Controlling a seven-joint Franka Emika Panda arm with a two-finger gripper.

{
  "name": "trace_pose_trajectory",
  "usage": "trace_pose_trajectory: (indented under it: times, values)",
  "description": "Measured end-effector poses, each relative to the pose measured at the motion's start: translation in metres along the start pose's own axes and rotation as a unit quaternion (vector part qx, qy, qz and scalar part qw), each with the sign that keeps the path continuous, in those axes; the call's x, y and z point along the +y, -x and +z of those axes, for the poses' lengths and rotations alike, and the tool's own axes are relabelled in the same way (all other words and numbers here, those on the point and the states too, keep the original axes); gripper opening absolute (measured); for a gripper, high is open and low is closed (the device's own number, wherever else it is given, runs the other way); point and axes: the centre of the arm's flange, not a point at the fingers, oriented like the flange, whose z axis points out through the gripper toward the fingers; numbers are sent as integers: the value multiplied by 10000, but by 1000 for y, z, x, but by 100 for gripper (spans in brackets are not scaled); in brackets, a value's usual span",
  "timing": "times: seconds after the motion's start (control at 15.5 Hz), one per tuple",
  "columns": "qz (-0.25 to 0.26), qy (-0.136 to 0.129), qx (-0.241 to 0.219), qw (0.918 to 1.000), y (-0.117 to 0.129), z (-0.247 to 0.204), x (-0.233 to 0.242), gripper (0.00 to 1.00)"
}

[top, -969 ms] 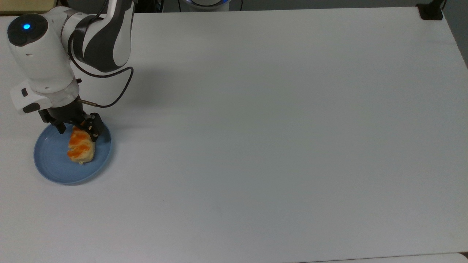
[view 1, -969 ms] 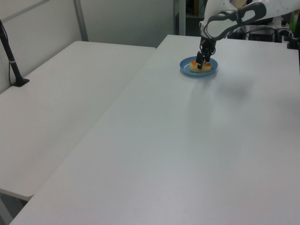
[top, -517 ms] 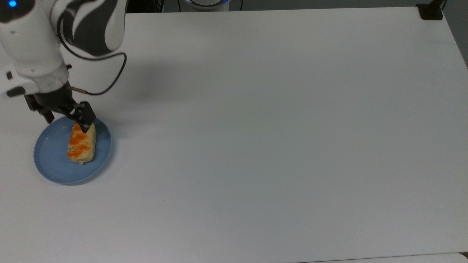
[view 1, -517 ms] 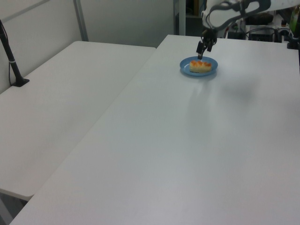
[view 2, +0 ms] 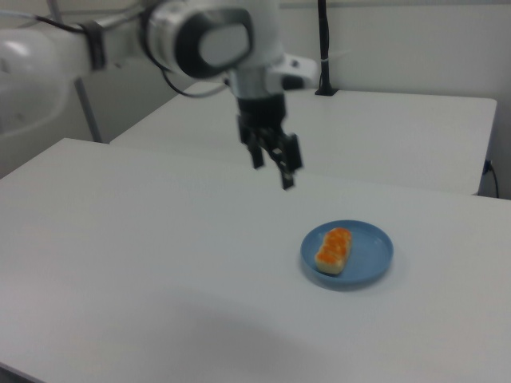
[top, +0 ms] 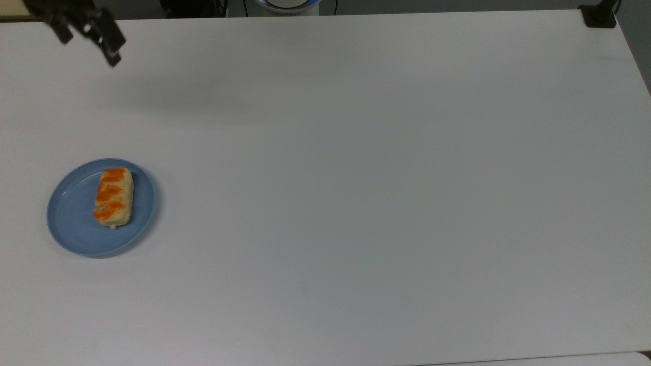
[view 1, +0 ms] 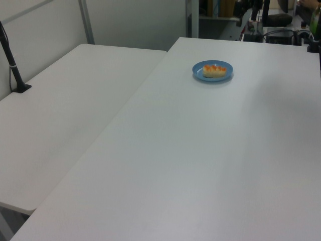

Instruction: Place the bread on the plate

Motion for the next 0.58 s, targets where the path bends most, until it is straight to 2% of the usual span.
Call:
trace_pose_trajectory:
  times: [0.26,0.39,0.58]
  values:
    - [-198,-46,0,9998,49,-64,-27,100]
    - [-402,-68,0,9992,63,-74,-48,100]
    - [-873,-73,-49,9961,71,-70,-73,100]
